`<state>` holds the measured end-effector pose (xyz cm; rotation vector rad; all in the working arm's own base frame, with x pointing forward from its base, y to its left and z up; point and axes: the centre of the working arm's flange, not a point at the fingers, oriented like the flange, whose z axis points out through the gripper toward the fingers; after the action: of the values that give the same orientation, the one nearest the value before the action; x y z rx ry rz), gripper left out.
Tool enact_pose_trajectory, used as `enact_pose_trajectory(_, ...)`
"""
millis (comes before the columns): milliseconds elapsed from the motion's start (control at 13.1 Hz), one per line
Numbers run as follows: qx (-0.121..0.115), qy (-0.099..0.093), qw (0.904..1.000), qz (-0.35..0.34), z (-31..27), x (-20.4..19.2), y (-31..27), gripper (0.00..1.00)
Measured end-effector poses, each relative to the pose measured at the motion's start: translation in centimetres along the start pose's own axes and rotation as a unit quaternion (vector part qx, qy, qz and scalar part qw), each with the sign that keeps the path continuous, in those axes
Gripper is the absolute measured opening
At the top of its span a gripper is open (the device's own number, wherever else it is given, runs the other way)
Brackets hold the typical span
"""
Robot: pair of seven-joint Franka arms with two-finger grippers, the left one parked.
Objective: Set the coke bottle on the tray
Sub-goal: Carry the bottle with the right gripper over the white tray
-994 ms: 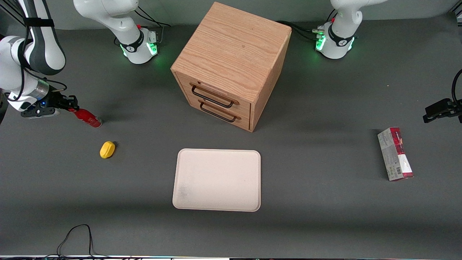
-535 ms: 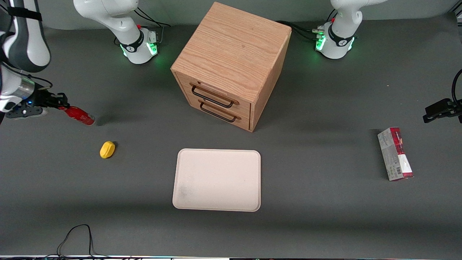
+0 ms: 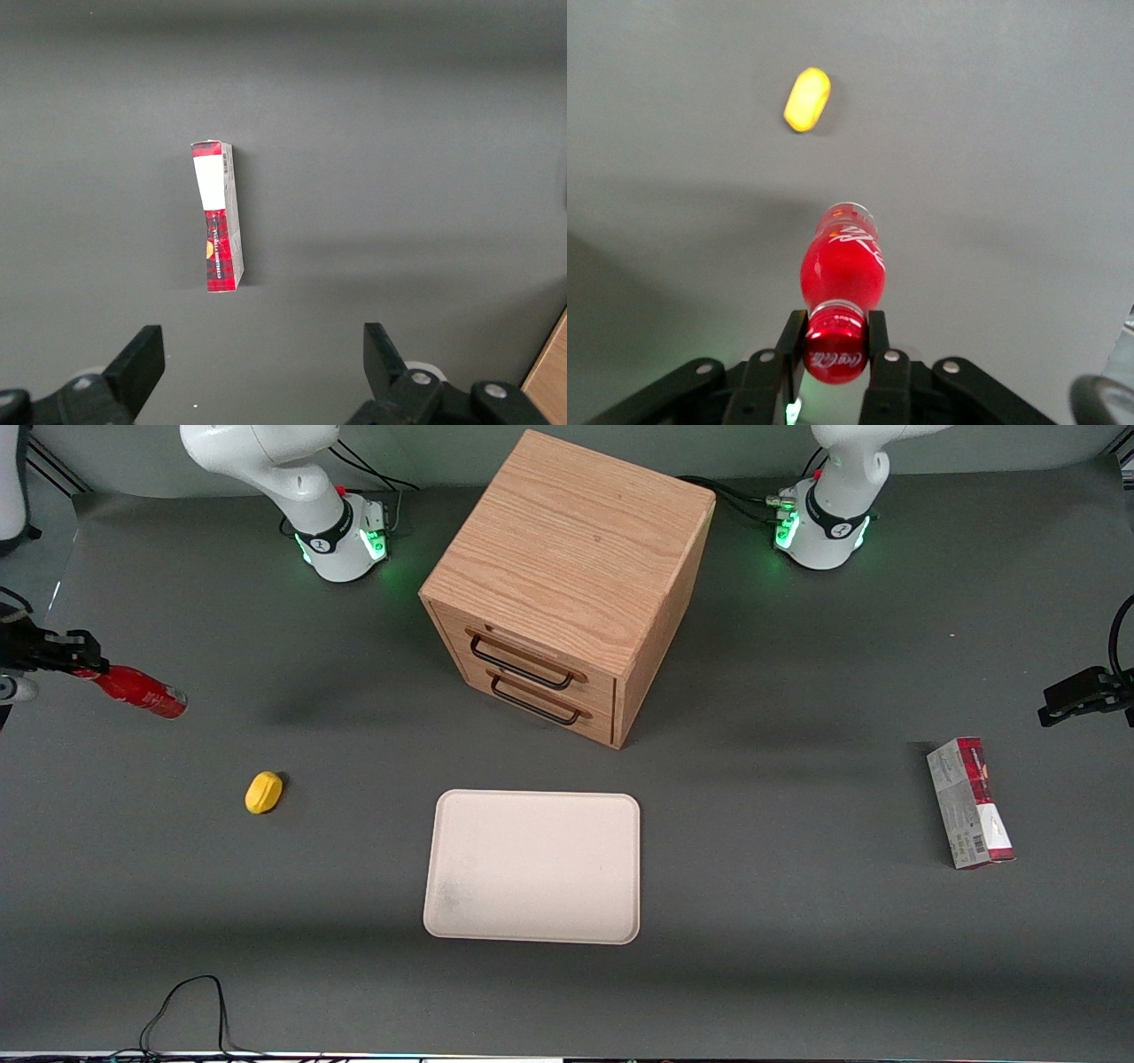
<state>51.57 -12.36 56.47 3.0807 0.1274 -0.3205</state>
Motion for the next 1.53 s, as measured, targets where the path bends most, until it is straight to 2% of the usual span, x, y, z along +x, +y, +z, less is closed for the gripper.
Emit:
enact_pose_trajectory(229,0.002,-0.008,1.0,0.003,-4.5,2.4,-1.6,0.31)
enact_pose_trajectory(382,-0.006,-0.016,0.9998,0.003,-4.6,4.3,-2.4,0.31)
enact_pose_trajectory(612,0.004,-0.024,0.9995,0.02,-3.5,7.5,-4.8,0.31)
enact_pose_trajectory(765,-0.002,-0.031,0.9991,0.029,-2.9,10.4,-9.0,0.31)
enact_pose_trajectory(1071,-0.01,-0.03,0.9958,0.086,0.6,17.5,-19.3,0.31)
enact_pose_trajectory(1147,-0.009,-0.026,0.9938,0.107,1.9,19.1,-21.2,0.31)
enact_pose_trajectory(1376,0.01,0.017,0.9846,0.174,5.2,23.1,-25.9,0.31)
enact_pose_trajectory(1529,0.024,0.034,0.9789,0.2,7.3,25.0,-28.0,0.31)
